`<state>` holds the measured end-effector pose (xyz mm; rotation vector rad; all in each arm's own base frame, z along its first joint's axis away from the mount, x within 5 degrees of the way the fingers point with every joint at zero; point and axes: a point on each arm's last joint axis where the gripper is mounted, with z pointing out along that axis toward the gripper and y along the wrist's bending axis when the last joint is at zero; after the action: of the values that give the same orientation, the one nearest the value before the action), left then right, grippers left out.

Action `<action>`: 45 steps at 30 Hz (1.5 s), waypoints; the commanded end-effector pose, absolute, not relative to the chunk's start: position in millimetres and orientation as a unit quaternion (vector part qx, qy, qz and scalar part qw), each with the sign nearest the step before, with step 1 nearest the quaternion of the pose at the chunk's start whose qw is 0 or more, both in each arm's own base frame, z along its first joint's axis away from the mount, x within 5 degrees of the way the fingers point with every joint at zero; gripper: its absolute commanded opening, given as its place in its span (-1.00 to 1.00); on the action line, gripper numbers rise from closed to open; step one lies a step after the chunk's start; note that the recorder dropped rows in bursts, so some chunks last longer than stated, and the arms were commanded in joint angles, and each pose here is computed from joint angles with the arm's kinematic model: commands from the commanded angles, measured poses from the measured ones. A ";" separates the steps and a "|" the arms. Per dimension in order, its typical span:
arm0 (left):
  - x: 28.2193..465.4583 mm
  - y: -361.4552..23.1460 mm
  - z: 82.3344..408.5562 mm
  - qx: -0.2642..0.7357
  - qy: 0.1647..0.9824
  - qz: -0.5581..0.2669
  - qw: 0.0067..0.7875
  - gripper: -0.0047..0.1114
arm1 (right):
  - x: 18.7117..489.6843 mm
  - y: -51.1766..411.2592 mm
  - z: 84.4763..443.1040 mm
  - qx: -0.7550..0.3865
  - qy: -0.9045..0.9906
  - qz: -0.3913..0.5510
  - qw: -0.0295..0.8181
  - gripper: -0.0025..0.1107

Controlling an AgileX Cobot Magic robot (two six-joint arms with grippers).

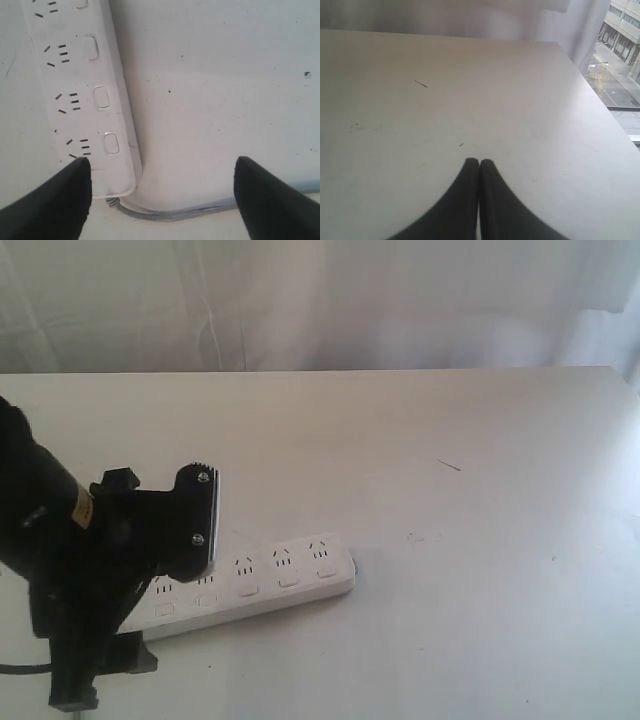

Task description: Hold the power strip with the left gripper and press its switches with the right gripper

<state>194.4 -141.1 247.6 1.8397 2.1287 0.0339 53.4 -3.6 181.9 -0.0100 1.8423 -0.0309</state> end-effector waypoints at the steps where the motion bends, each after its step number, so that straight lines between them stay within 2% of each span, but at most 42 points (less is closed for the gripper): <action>1: 204.9 -148.7 239.6 0.655 0.742 0.018 0.146 0.52 | 53.4 -3.9 181.6 -0.002 0.794 -0.015 0.608 -0.96; 5: 216.1 -153.6 235.0 0.662 0.733 0.036 0.154 0.58 | 53.4 -3.9 181.6 -0.002 0.794 -0.015 0.608 -0.96; 13: 227.3 -159.5 210.4 0.673 0.730 0.043 0.116 0.58 | 53.4 -3.9 181.6 -0.002 0.794 -0.015 0.608 -0.96; 18: 237.4 -163.2 202.8 0.685 0.714 0.064 0.131 0.56 | 53.4 -3.9 181.6 -0.002 0.794 -0.015 0.608 -0.96; 23: 256.8 -160.9 197.3 0.665 0.734 0.071 0.118 0.56 | 53.4 -3.9 181.6 -0.002 0.794 -0.015 0.608 -0.96; 28: 268.8 -148.2 185.7 0.625 0.774 0.036 0.098 0.56 | 53.4 -3.9 181.6 -0.002 0.794 -0.015 0.608 -0.96; 35: 267.4 -153.9 179.4 0.631 0.769 -0.020 0.099 0.56 | 53.4 -3.9 181.6 -0.002 0.794 -0.015 0.608 -0.96; 45: 275.7 -156.3 163.7 0.639 0.762 -0.007 0.103 0.56 | 53.4 -3.9 181.6 -0.002 0.794 -0.015 0.608 -0.96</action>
<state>275.9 -157.1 171.5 1.8651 2.2278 -0.0141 53.4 -3.6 181.9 -0.0100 1.8423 -0.0309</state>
